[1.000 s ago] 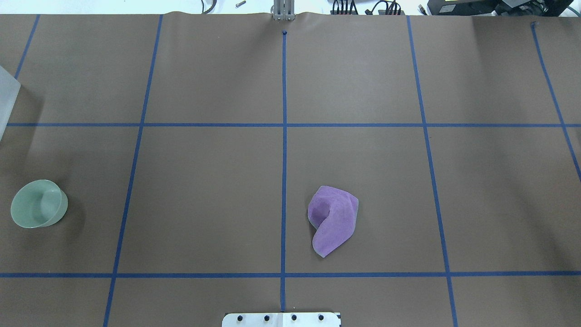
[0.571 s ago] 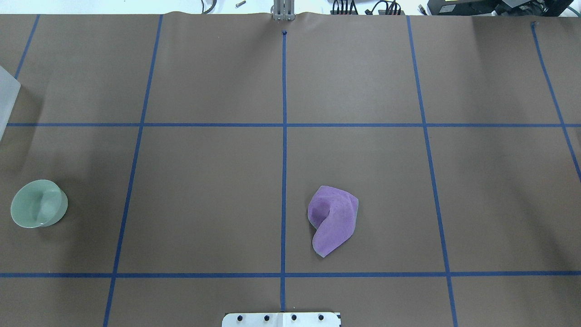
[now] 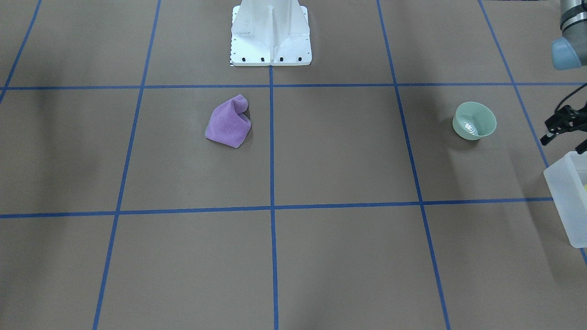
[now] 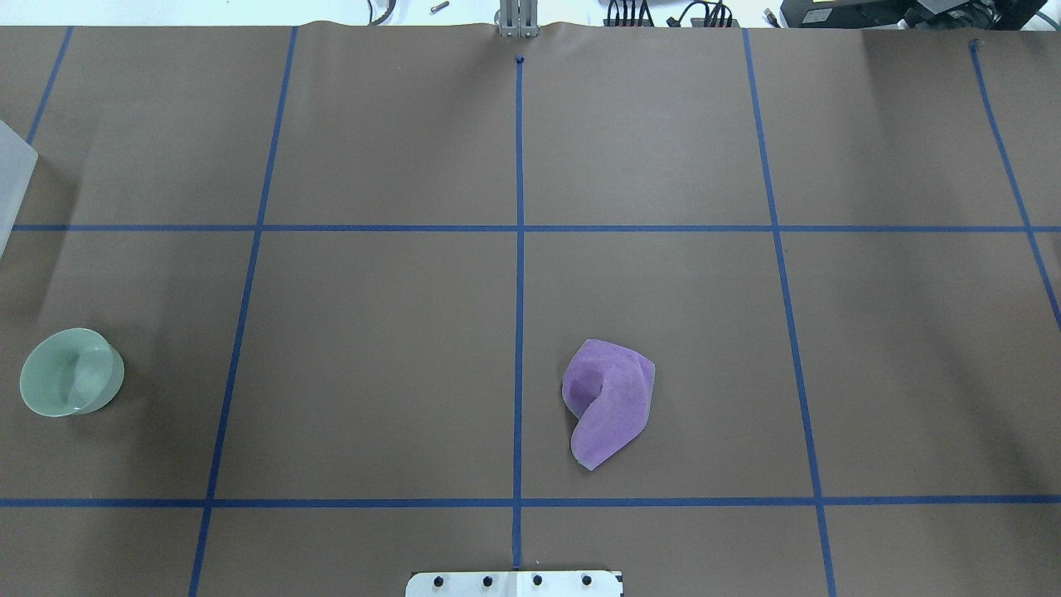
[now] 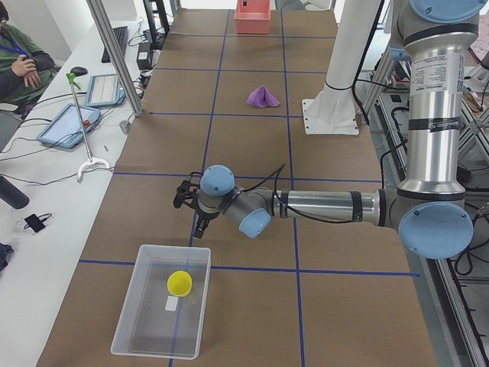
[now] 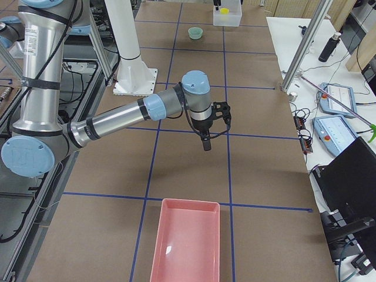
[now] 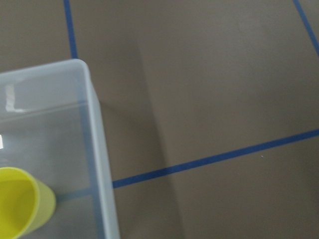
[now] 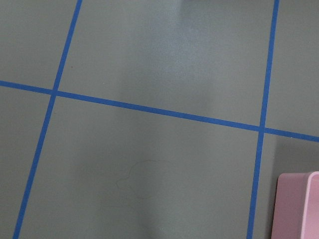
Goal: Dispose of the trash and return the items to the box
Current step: 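Lower the yellow cup into the clear bin and open the left gripper, then reach the left gripper to the pale green bowl and grasp its rim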
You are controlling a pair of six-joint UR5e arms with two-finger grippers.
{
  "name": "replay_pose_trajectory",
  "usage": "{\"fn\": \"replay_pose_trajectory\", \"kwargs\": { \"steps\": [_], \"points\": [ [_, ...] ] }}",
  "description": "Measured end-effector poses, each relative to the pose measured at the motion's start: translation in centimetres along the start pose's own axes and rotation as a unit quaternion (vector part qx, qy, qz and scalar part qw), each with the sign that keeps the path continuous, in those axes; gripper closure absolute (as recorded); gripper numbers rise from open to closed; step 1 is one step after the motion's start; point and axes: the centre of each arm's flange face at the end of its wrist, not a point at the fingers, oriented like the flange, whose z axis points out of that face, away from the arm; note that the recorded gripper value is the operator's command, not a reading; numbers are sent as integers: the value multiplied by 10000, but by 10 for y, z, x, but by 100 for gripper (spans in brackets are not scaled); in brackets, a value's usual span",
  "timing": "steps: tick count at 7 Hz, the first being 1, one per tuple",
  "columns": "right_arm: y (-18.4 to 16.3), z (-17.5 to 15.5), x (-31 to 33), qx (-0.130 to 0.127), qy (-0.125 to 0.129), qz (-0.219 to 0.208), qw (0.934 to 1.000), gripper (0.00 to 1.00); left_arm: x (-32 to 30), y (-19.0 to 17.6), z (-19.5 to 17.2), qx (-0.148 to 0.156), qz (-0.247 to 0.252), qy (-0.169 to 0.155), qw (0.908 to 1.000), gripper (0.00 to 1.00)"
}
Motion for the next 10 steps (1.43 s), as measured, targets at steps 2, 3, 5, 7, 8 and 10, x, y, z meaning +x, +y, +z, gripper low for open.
{"fn": "replay_pose_trajectory", "kwargs": {
  "steps": [2, 3, 5, 7, 8, 10],
  "points": [
    [0, 0, 0, 0, 6, -3, 10000, 0, 34, 46, 41, -112, -50, 115, 9999, 2],
    [0, 0, 0, 1, 10, -5, 10000, 0, 40, 66, 51, -176, -7, 137, 9998, 6],
    [0, 0, 0, 4, 10, -9, 10000, 0, 40, 98, 57, -262, 110, 184, 9994, 72],
    [0, 0, 0, 7, 13, -15, 10000, 0, 43, 115, 60, -335, 222, 264, 9988, 99],
    [0, 0, 0, 8, 15, -18, 10000, 0, 44, 118, 61, -358, 243, 276, 9987, 100],
    [0, 0, 0, 8, 16, -18, 10000, 0, 43, 119, 63, -371, 250, 278, 9986, 100]
  ]
}}
